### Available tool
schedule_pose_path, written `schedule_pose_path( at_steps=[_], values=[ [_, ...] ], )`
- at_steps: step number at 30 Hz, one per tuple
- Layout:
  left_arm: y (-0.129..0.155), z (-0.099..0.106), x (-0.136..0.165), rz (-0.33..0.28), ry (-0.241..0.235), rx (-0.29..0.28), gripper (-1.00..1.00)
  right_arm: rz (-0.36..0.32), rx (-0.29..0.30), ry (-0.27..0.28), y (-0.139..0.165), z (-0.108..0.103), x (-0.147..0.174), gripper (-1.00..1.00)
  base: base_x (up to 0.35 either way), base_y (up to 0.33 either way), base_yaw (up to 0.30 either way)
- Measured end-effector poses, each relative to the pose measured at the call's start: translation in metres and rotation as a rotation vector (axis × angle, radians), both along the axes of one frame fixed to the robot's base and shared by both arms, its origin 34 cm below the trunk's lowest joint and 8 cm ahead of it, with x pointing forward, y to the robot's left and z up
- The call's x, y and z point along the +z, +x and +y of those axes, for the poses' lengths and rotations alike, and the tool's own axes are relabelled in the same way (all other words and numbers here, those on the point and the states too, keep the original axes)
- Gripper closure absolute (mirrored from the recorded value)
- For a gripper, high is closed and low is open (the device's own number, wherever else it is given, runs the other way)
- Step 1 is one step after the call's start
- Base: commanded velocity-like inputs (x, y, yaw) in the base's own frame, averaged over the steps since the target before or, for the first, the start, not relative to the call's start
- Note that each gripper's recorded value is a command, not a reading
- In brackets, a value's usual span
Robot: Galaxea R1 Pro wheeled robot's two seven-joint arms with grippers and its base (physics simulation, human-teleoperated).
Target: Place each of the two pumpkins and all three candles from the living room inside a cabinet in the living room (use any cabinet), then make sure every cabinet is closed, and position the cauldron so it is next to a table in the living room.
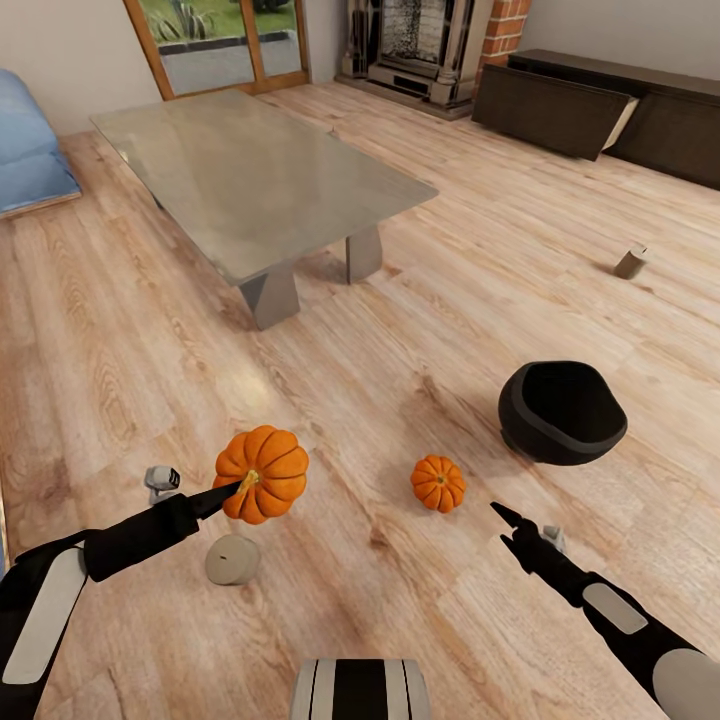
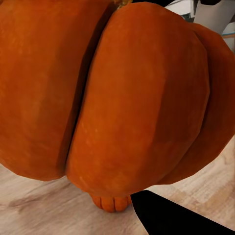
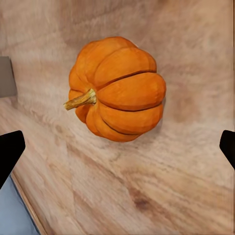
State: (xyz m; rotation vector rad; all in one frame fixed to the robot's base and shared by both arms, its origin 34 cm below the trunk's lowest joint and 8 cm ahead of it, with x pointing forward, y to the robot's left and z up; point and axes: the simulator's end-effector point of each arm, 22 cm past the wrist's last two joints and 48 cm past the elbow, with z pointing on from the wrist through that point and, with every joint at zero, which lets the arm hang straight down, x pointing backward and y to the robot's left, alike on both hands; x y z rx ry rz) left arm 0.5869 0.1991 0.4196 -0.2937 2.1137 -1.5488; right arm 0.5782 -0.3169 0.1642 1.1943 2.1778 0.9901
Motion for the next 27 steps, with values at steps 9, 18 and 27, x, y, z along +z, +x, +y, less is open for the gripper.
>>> schedule_pose_path(
  at_steps=[9,18,27],
  values=[
    [-0.0002,0.0000,-0.0001,0.000,0.001,0.000,1.00,0.004,-0.002,-0.002,-0.0012,-0.0005,-0.0010,-1.00,0.087,0.035,0.000],
    [-0.0001,0.0001,0.0000,0.000,0.001,0.000,1.00,0.003,-0.001,-0.002,-0.0012,-0.0002,-0.0010,-1.00,0.117,0.026,0.000],
    [-0.0002,0.0002,-0.0008,0.000,0.005,-0.001,1.00,0.015,-0.006,-0.011,-0.0050,-0.0037,-0.0042,-1.00,0.144,0.085,0.000]
  ],
)
